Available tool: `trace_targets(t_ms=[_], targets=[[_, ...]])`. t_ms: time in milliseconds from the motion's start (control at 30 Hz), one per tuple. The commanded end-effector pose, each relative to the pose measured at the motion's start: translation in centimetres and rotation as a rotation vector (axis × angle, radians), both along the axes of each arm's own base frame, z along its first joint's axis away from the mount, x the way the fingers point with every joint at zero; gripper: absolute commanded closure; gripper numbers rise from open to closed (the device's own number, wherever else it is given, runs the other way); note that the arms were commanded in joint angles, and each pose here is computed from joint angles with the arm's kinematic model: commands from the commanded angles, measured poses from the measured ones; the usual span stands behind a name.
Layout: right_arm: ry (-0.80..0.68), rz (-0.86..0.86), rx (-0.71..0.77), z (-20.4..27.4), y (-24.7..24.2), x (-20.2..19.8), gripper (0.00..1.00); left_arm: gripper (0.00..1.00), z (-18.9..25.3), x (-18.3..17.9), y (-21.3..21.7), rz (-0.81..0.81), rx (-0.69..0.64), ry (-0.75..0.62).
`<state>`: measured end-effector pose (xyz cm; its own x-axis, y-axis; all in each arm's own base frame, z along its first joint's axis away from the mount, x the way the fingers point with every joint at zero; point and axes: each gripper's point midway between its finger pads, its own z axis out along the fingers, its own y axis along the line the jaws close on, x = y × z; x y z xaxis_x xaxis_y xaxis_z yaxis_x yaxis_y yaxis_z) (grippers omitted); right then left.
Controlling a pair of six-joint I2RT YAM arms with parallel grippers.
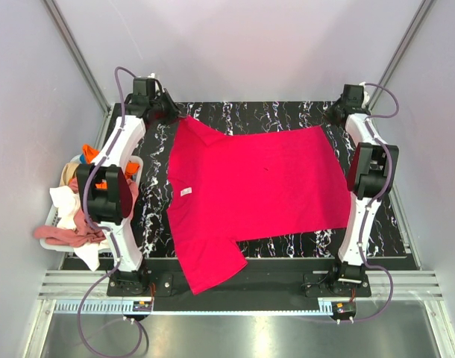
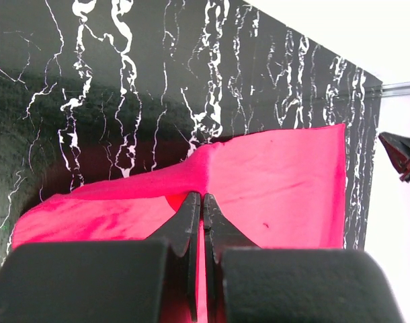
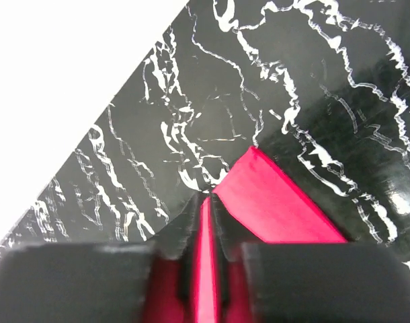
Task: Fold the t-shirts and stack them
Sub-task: Flatten the tshirt out, then fold the tshirt
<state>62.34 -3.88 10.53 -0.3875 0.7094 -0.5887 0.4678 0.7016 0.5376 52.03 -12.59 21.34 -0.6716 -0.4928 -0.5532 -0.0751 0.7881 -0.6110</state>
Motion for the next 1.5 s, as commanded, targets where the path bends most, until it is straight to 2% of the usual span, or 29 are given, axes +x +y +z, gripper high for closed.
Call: trace_targets(t_ms=[0, 67, 167, 267, 400, 567, 733, 1167, 1300, 1400, 1467], targets=[[-0.059, 0.016, 0.028, 1.4, 0.1, 1.7, 0.78, 1.00, 2.5, -0.5, 0.3, -0.006, 0.003, -0.066], [0.022, 0.027, 0.049, -1.7, 0.4, 1.8, 0.69, 1.00, 2.2, -0.7, 0.2, -0.012, -0.006, -0.054], [0.013, 0.070, 0.023, -2.0, 0.5, 3.1, 0.63, 1.00, 2.1, -0.9, 0.0, -0.016, -0.016, -0.050], [0.074, 0.053, -0.042, -3.9, -0.8, 3.3, 0.63, 1.00, 2.1, -0.9, 0.0, -0.018, -0.014, -0.051], [0.132, 0.037, -0.054, -5.5, -1.0, 3.2, 0.62, 1.00, 1.7, -0.7, -0.1, -0.019, -0.019, -0.045], [0.260, 0.022, -0.095, -8.4, -1.6, 1.5, 0.62, 1.00, 0.9, -0.7, -0.5, -0.026, -0.030, -0.030], [0.275, 0.028, -0.107, -7.7, -1.4, 1.2, 0.62, 1.00, 0.9, -0.6, -0.7, -0.028, -0.035, -0.031], [0.319, 0.104, -0.011, -11.0, 1.0, 0.7, 0.61, 1.00, 0.9, -0.6, -0.7, -0.023, -0.037, -0.034], [0.334, 0.086, -0.035, -11.1, 0.9, 0.5, 0.65, 1.00, 0.9, -0.6, -0.6, -0.022, -0.036, -0.036], [0.337, 0.086, -0.037, -11.1, 1.0, 0.4, 0.75, 1.00, 1.1, -0.6, -0.5, -0.021, -0.034, -0.040], [0.329, 0.095, -0.035, -10.9, 1.1, 0.6, 0.85, 1.00, 1.2, -0.5, -0.5, -0.019, -0.034, -0.043]])
